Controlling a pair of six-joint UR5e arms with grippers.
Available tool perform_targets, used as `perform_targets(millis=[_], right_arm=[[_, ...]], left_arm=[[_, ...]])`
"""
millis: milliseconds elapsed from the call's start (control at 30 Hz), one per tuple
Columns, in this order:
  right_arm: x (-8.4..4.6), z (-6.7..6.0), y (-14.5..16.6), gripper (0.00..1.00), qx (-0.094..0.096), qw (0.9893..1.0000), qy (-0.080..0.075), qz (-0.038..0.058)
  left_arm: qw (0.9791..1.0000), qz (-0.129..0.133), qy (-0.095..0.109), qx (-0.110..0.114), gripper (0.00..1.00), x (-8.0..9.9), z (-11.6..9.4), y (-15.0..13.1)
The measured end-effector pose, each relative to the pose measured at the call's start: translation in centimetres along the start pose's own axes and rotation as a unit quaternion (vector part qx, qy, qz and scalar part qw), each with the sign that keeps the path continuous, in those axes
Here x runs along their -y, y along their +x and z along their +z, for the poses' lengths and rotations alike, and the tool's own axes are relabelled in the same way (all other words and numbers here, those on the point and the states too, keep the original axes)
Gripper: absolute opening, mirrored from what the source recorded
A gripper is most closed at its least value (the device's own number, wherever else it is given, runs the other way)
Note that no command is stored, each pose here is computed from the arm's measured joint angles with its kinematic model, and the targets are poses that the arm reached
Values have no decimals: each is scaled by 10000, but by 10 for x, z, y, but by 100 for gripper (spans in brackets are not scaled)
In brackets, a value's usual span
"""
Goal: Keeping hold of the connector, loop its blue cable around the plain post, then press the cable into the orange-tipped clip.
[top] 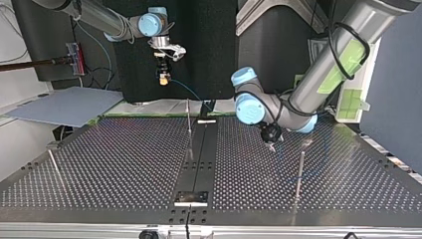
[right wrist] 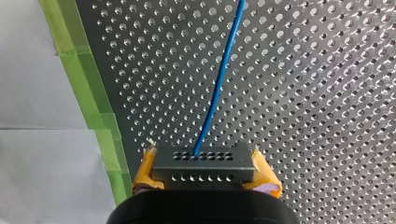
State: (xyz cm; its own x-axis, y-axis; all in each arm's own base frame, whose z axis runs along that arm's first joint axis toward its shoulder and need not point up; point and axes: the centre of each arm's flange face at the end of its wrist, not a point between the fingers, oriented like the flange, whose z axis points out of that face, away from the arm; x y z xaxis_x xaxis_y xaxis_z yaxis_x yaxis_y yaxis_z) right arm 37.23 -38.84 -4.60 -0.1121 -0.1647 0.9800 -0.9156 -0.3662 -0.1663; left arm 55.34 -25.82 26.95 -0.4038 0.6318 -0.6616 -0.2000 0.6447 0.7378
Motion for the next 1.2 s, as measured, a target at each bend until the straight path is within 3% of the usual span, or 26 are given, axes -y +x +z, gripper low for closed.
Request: perform_targets(millis=[300,567,900,1200], right_arm=[[0,-1,-1,0,25,10000,-8,-8],[0,-1,-1,0,24,10000,-8,-7],[0,-1,-1,0,12,10000,-10,-1],[0,0,0,0,-19,10000,2,8]], left_arm=[[9999,-20,-84,-98,98,2,2,8],[9999,-42,-29,-151,98,10,3,14],[9989,230,174,-369,98,49,7,46],[9972,471,408,-406,98,88,1,62]])
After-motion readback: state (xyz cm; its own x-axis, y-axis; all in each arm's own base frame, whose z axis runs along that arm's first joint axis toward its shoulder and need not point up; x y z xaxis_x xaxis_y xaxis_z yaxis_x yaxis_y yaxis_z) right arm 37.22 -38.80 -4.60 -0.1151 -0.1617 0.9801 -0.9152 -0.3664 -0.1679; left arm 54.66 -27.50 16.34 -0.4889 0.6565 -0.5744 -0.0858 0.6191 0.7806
